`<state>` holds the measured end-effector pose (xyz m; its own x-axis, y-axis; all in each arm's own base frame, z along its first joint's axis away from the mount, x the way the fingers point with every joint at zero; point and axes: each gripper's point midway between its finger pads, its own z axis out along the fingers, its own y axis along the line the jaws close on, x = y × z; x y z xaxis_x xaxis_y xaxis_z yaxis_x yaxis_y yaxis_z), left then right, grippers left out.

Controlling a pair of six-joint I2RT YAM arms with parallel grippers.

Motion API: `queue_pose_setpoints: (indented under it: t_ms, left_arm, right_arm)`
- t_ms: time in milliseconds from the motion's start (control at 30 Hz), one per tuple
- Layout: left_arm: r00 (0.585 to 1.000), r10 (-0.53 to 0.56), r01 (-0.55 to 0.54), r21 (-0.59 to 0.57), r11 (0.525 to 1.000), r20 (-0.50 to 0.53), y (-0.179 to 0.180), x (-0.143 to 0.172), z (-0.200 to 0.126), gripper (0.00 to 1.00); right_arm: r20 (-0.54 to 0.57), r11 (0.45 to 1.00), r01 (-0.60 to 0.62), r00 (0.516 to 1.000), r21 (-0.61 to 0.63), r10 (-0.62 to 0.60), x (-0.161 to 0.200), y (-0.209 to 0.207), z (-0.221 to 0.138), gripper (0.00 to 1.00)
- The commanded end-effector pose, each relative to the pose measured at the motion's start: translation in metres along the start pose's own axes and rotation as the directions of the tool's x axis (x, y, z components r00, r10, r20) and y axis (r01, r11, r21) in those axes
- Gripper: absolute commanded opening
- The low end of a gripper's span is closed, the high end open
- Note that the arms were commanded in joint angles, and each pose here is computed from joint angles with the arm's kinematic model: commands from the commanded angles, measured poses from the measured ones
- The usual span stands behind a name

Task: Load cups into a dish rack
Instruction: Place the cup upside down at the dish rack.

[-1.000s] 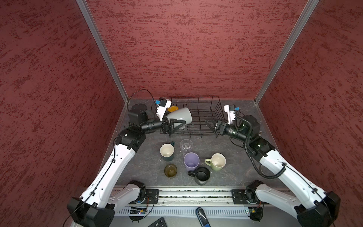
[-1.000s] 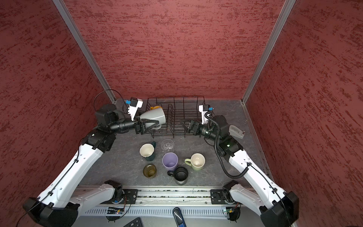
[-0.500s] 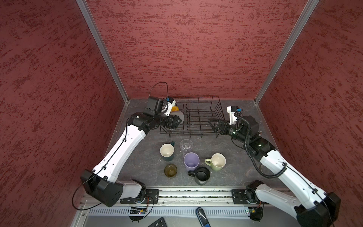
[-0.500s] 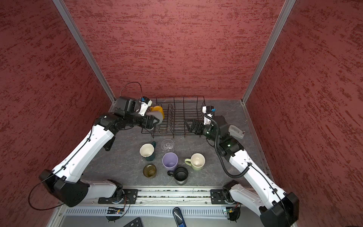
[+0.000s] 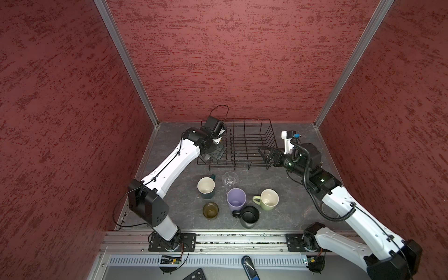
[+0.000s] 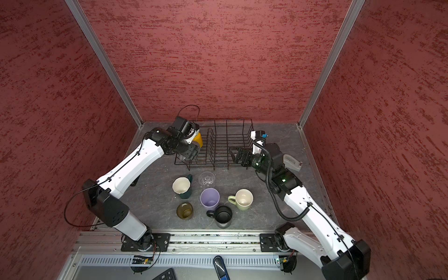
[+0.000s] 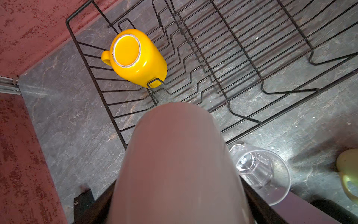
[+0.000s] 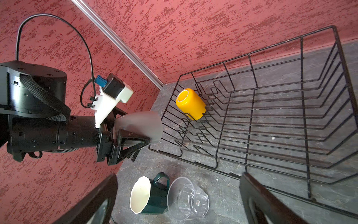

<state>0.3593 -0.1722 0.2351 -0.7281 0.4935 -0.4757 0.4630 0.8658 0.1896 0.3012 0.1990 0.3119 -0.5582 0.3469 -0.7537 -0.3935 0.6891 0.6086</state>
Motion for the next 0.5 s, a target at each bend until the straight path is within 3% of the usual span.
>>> queue_pose_setpoints:
  t_ms: [0,333,467]
  left_arm:
    - [0.998,0.025,-0.022,-0.048,0.999,0.053,0.013,-0.021,-0.011,0.00]
    - [0.998,0.026,-0.029,-0.066,0.997,-0.052,0.024,-0.026,0.023,0.00]
    - [0.998,-0.006,0.005,-0.013,1.000,-0.070,0.026,-0.026,0.032,0.00]
  right_arm:
    - [0.037,1.000,0.018,0.999,0.012,-0.019,-0.012,0.002,-0.008,0.99]
    - [0.031,1.000,0.023,0.999,0.017,-0.024,-0.005,-0.002,-0.013,0.99]
    - [0.030,1.000,0.022,0.999,0.020,-0.023,-0.001,-0.004,-0.016,0.99]
